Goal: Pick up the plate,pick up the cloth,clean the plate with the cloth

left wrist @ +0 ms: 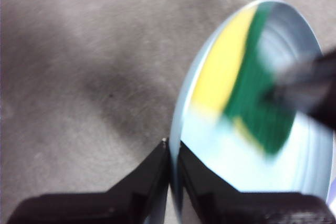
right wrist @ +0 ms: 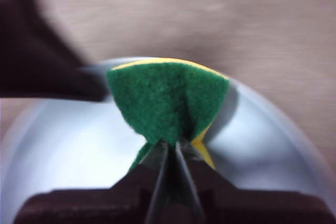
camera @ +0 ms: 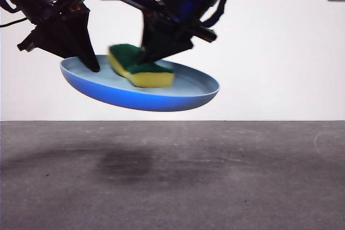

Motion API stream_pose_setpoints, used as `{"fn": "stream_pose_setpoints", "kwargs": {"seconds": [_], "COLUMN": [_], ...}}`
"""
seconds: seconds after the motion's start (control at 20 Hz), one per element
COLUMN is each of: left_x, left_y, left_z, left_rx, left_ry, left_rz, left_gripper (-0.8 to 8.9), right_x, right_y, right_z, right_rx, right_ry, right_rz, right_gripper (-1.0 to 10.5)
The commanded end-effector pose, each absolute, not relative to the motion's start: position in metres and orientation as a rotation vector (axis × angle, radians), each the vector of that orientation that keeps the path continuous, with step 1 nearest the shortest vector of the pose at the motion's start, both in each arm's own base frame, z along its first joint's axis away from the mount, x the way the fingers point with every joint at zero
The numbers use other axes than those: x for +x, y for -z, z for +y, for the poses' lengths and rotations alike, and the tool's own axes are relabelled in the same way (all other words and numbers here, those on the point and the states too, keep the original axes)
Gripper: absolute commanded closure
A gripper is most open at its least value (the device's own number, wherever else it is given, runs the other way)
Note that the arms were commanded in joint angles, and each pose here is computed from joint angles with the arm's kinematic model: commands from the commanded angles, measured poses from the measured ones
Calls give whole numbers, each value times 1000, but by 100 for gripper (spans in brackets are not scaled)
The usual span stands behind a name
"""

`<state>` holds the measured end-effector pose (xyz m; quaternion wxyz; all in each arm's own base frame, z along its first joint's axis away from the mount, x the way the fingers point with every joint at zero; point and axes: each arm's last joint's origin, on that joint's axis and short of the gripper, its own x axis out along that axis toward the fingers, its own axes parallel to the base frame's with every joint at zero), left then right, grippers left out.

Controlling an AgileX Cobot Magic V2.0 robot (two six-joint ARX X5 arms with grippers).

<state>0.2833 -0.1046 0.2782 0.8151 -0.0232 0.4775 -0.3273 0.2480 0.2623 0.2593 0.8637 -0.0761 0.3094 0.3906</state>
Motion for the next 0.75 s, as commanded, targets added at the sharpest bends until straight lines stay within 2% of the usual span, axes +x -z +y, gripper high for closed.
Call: {"fn": "stream_pose_setpoints", "kwargs": {"seconds": [0.05, 0.15, 0.3, 0.4, 0.6, 0.75], "left_x": [284, 285, 285, 286, 285, 284], "left_y": [-282, -283, -283, -283, -283, -282], "left_z": [-111, -112, -111, -111, -110, -110], "left_rx": [-62, -60, -59, -60, -60, -61], "left_ry": [777, 777, 775, 772, 772, 772], "left_rz": [966, 950, 948, 948, 958, 972], "left_gripper": [822, 821, 821, 821, 822, 822], "right_x": [235, 225, 213, 209, 213, 226], "right_y": [-249, -246, -236, -230, -225, -228], "right_z": [275, 279, 276, 269, 253, 246], "right_rx": [-158, -169, -262, -326, -540, -583], "right_ry": [-904, -974, -969, -925, -628, -437], "right_rz": [707, 767, 891, 971, 967, 867], "right_gripper": [958, 958, 958, 958, 958, 958]}}
